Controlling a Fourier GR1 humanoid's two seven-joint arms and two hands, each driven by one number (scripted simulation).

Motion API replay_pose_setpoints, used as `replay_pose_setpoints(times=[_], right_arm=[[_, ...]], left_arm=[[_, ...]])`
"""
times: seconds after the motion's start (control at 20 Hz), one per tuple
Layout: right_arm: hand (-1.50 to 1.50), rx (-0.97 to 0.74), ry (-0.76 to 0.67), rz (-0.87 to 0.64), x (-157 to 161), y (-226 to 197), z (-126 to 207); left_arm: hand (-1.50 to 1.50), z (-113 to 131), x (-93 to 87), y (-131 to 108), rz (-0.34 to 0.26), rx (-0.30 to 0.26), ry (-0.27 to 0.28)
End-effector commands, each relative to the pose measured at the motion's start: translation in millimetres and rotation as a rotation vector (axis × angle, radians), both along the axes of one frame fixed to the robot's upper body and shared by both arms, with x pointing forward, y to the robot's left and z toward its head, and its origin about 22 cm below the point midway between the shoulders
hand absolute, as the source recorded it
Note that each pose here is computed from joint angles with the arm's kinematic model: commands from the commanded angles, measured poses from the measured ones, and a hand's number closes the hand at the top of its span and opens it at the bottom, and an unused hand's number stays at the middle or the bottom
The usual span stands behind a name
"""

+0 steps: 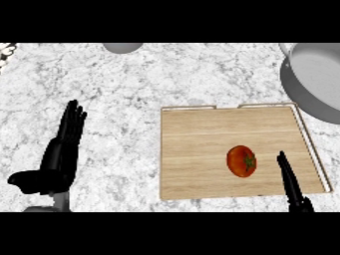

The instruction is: Pick the tomato from the tray and place it in the pot

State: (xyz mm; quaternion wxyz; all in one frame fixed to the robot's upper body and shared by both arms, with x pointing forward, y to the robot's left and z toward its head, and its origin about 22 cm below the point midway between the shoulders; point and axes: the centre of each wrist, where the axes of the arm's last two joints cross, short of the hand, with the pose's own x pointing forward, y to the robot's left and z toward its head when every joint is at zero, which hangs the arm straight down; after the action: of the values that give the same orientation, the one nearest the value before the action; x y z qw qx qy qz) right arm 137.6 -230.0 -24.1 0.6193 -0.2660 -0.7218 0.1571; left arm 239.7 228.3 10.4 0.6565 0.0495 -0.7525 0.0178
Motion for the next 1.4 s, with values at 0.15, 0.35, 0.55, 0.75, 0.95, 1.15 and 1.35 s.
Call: replay_pose_setpoints(times=[0.15, 0.35, 0.55, 0.75, 0.95, 1.15, 1.35], right_arm=[[-1.5, -0.013, 0.022, 0.01, 27, 11, -20], [-1.5, -0.011, 0.014, -0.012, 30, 32, 9], [-1.5, -0.028, 0.037, -0.005, 53, 27, -13], [-1.5, -0.016, -0.004, 0.005, 62, 24, -18], [1.5, -0.112, -0.124, -0.077, 43, 12, -33], [1.5, -0.082, -0.174, -0.111, 68, 21, -16], [1.5, -0.11, -0.199, -0.124, 63, 20, -20]], left_arm=[[0.0, 12, -0.1, 1, 0.002, 0.009, 0.014], [0.0, -2, -11.2, -8, -0.008, 0.001, -0.012], [0.0, -11, 6.7, 7, 0.004, 0.006, 0.024], [0.0, -5, 4.9, 1, -0.003, 0.01, -0.004], [0.0, 2, 6.7, -1, -0.014, -0.014, -0.001], [0.0, -21, 0.9, 10, 0.005, -0.005, -0.014], [0.0, -14, -5.5, 2, -0.002, 0.007, 0.023]])
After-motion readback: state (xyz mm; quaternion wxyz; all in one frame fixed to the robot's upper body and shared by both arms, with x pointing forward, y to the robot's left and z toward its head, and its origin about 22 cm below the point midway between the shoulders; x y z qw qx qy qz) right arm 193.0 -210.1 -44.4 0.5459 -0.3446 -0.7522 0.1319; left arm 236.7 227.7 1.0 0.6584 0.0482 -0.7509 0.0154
